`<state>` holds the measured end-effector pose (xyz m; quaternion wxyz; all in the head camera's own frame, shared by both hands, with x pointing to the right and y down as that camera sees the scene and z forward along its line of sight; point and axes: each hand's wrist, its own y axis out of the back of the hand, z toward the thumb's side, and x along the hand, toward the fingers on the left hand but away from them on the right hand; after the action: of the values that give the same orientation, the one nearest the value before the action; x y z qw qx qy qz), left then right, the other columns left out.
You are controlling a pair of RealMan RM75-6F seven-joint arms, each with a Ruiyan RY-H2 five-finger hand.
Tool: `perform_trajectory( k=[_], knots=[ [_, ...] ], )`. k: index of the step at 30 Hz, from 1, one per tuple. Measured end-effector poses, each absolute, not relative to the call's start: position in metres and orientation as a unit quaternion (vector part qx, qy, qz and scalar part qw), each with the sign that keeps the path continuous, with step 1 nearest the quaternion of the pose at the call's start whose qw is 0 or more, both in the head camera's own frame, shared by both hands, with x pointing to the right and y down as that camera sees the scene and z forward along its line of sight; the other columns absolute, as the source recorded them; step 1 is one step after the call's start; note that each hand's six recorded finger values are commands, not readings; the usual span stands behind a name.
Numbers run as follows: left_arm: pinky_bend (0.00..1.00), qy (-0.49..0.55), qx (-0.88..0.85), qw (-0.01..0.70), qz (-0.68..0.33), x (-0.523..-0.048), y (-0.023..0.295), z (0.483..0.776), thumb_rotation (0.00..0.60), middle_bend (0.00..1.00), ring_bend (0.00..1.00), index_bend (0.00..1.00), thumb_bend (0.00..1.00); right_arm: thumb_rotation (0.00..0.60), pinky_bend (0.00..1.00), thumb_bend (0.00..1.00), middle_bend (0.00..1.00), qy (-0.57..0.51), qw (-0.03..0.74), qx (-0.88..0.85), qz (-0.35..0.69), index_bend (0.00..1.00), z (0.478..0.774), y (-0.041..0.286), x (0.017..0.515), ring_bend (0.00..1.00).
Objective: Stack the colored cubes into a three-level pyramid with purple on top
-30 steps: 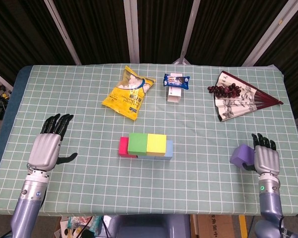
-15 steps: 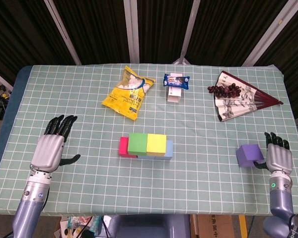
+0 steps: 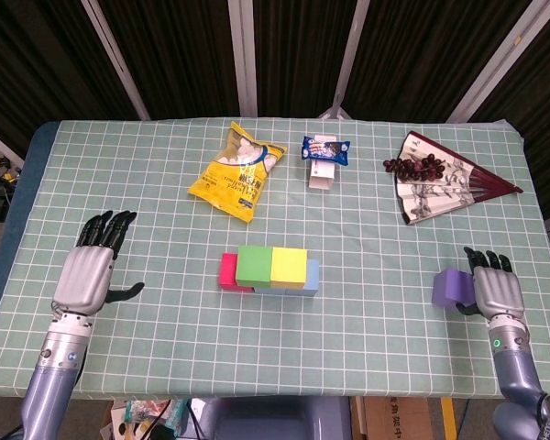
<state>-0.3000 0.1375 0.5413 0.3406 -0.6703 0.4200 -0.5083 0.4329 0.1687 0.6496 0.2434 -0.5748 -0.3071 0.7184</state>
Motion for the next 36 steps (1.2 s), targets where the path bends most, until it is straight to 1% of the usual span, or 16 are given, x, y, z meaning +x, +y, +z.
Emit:
perform_trajectory(
  k=[5, 14, 22, 26, 36],
  knots=[
    [0.0, 0.421, -0.667, 0.34, -0.512, -0.302, 0.137, 0.542, 0.6, 0.06, 0.0, 0.0, 0.06, 0.6, 0.0, 0.2, 0.18, -0.299, 0.241, -0.576, 0.722, 0.0, 0.654, 0.169, 0.438, 0.02],
    [0.0, 0.422, -0.666, 0.341, -0.511, -0.302, 0.137, 0.542, 0.6, 0.06, 0.0, 0.0, 0.06, 0.6, 0.0, 0.2, 0.18, -0.32, 0.193, -0.574, 0.729, 0.0, 0.657, 0.172, 0.441, 0.02],
    [0.0, 0.419, -0.668, 0.341, -0.512, -0.301, 0.138, 0.543, 0.6, 0.06, 0.0, 0.0, 0.06, 0.6, 0.0, 0.2, 0.28, -0.33, 0.189, -0.582, 0.719, 0.0, 0.659, 0.17, 0.437, 0.1],
    [0.0, 0.419, -0.668, 0.341, -0.512, -0.3, 0.139, 0.544, 0.6, 0.06, 0.0, 0.0, 0.06, 0.6, 0.0, 0.2, 0.36, -0.335, 0.198, -0.581, 0.715, 0.01, 0.659, 0.167, 0.437, 0.16],
    [0.0, 0.418, -0.668, 0.34, -0.513, -0.301, 0.138, 0.544, 0.6, 0.06, 0.0, 0.0, 0.07, 0.6, 0.0, 0.22, 0.4, -0.345, 0.213, -0.592, 0.696, 0.04, 0.654, 0.163, 0.432, 0.2]
  ],
)
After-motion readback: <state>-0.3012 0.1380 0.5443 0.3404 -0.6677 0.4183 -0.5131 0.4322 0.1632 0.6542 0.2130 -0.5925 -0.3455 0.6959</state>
